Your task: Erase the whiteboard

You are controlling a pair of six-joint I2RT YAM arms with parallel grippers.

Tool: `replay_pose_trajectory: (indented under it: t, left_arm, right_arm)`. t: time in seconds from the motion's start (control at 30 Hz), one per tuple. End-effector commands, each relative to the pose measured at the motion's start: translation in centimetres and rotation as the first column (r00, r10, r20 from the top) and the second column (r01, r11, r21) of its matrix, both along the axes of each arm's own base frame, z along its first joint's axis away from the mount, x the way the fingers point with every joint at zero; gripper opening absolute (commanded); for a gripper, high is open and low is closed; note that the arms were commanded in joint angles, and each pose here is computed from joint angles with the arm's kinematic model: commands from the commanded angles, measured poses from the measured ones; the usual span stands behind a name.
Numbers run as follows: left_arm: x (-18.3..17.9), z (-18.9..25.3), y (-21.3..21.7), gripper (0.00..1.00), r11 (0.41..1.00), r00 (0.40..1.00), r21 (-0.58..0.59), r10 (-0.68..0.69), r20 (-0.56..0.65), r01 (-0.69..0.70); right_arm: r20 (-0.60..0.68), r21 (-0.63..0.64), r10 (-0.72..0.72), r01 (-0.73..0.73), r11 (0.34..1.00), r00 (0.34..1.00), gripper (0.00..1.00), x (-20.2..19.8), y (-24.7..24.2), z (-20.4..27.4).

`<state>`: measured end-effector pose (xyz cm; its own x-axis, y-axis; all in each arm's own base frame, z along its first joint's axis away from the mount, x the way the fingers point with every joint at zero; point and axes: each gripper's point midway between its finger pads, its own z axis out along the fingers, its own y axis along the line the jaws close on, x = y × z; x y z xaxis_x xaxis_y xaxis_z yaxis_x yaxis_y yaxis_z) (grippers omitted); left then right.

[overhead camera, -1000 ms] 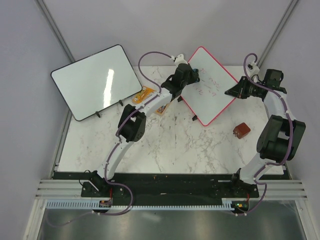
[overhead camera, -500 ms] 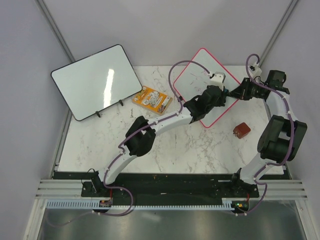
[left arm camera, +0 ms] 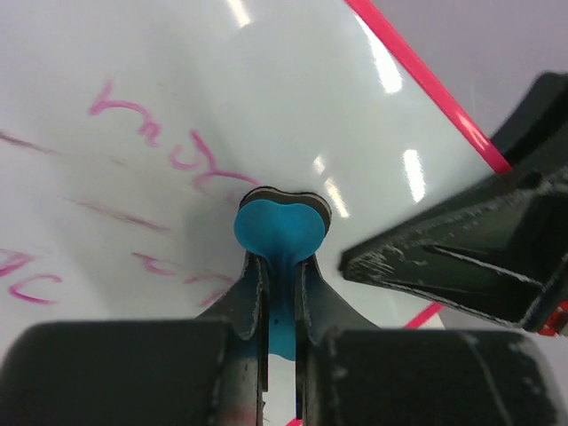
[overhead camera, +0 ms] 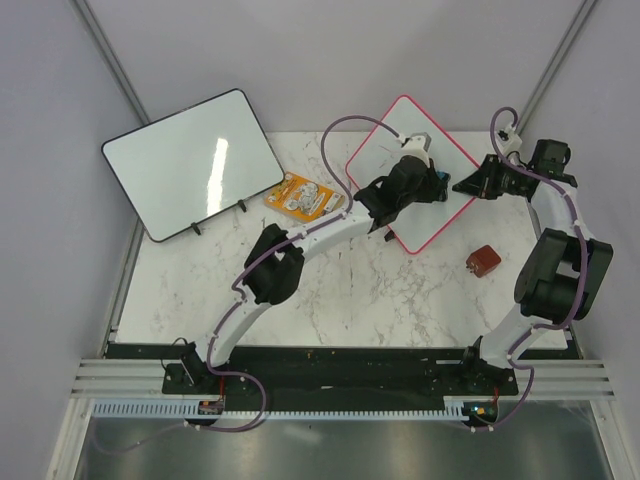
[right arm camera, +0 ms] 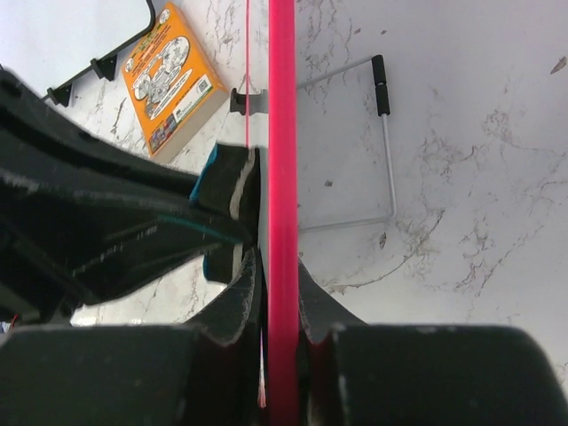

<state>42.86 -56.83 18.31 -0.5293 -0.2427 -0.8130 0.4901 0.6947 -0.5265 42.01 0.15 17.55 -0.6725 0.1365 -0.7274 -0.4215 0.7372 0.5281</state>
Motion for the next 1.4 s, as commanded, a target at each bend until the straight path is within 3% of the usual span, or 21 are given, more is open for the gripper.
replay_pose_trajectory:
  t: [0.0,0.17,0.3,0.43,0.53,0.67,0.83,1.03,1.17,1.37]
  left_arm:
    - [5.0,-14.2,9.4,0.02,0.944,0.91,0.232,0.297,-0.29,-0.235]
    - [6.4,-14.2,12.7,0.02,0.884,0.851,0.293,0.443,-0.282,-0.363]
    - [6.5,-13.7,11.7,0.02,0.899,0.857,0.258,0.423,-0.294,-0.354]
    - [4.5,-11.7,7.2,0.02,0.951,0.937,0.211,0.271,-0.222,-0.226]
    - [0.8,-9.6,2.8,0.02,0.977,0.986,0.196,0.111,-0.128,-0.085]
    - [-6.1,-7.2,-2.5,0.02,0.981,0.993,0.159,-0.109,-0.038,0.113]
    - [-9.0,-5.5,-4.6,0.02,0.977,0.981,0.092,-0.194,0.006,0.193]
    - [-3.2,-6.8,-1.4,0.02,0.989,0.997,0.129,0.074,-0.004,-0.073]
    - [2.4,-8.1,3.5,0.02,0.962,0.961,0.102,0.263,-0.082,-0.255]
    - [7.7,-7.0,6.9,0.02,0.934,0.932,0.058,0.356,-0.073,-0.353]
  right_arm:
    - [0.01,-0.179,0.195,-0.19,0.965,0.981,0.0,-1.5,2.8,-4.4]
    - [0.011,-0.179,0.197,-0.192,0.965,0.98,0.0,-1.5,2.9,-4.3]
    - [0.012,-0.18,0.198,-0.192,0.965,0.98,0.0,-1.5,2.9,-4.3]
    - [0.014,-0.179,0.198,-0.193,0.965,0.98,0.0,-1.6,2.8,-4.2]
    - [0.015,-0.179,0.2,-0.194,0.964,0.98,0.0,-1.6,2.9,-4.1]
    - [0.016,-0.178,0.201,-0.195,0.964,0.979,0.0,-1.6,2.9,-4.1]
    - [0.019,-0.178,0.202,-0.196,0.964,0.979,0.0,-1.6,2.9,-4.0]
    - [0.021,-0.178,0.205,-0.198,0.964,0.979,0.0,-1.7,2.9,-3.9]
    - [0.019,-0.176,0.208,-0.201,0.964,0.978,0.0,-1.8,3.0,-3.9]
    - [0.02,-0.173,0.211,-0.204,0.964,0.977,0.0,-1.8,3.1,-3.9]
